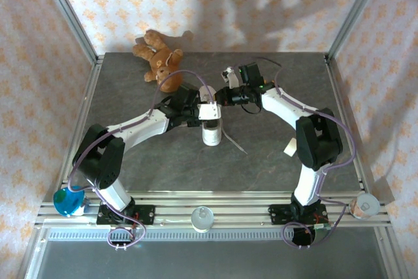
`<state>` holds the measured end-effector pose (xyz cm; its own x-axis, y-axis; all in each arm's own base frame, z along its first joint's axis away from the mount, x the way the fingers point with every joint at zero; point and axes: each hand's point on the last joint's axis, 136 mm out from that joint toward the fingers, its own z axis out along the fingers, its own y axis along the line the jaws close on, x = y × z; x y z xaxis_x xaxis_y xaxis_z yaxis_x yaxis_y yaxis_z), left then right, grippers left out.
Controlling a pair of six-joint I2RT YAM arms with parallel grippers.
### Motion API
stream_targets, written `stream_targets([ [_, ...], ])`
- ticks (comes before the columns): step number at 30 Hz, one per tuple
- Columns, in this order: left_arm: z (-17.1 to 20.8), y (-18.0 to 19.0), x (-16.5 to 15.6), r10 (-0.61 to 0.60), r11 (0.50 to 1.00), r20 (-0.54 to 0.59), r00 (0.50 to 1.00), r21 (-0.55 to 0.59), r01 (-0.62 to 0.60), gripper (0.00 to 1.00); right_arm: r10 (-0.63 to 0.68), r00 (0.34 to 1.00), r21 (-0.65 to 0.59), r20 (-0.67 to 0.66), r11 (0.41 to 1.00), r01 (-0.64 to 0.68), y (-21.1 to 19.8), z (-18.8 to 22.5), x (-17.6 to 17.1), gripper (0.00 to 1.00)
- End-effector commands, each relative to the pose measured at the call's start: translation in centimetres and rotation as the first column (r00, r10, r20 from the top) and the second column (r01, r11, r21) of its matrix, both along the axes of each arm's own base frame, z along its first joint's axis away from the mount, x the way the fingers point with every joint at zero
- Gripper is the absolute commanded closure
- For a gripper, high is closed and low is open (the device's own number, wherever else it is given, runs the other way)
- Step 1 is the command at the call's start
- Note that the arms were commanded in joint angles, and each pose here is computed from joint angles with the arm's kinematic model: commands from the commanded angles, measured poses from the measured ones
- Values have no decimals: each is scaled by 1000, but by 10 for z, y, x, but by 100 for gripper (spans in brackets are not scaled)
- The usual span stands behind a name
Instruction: Tie the shoes
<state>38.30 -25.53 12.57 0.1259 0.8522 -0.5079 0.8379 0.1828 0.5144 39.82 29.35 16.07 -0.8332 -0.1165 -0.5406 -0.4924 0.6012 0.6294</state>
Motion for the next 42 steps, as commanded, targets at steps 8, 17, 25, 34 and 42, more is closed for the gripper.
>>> stream_targets([
  [8, -2, 0, 9, 54, 999, 20, 998, -12, -53, 79, 16, 1000, 17, 16, 1000, -16, 1, 8, 4, 100],
  [17, 16, 2, 11, 121, 985, 25, 992, -124, -117, 100, 7, 1000, 15, 18, 1000, -7, -1, 8, 3, 100],
  [25, 37, 11, 11, 168, 951, -4, 986, -262, -163, 100, 3, 1000, 26, 21, 1000, -4, -3, 10, 4, 100],
  [34, 41, 4, 17, 166, 914, -122, 979, -353, -199, 100, 37, 999, 65, 24, 997, -38, 2, 13, 0, 100],
  [42, 34, -8, 24, 155, 896, -210, 965, -383, -227, 100, 65, 998, 105, 18, 992, -67, 6, 17, -7, 100],
])
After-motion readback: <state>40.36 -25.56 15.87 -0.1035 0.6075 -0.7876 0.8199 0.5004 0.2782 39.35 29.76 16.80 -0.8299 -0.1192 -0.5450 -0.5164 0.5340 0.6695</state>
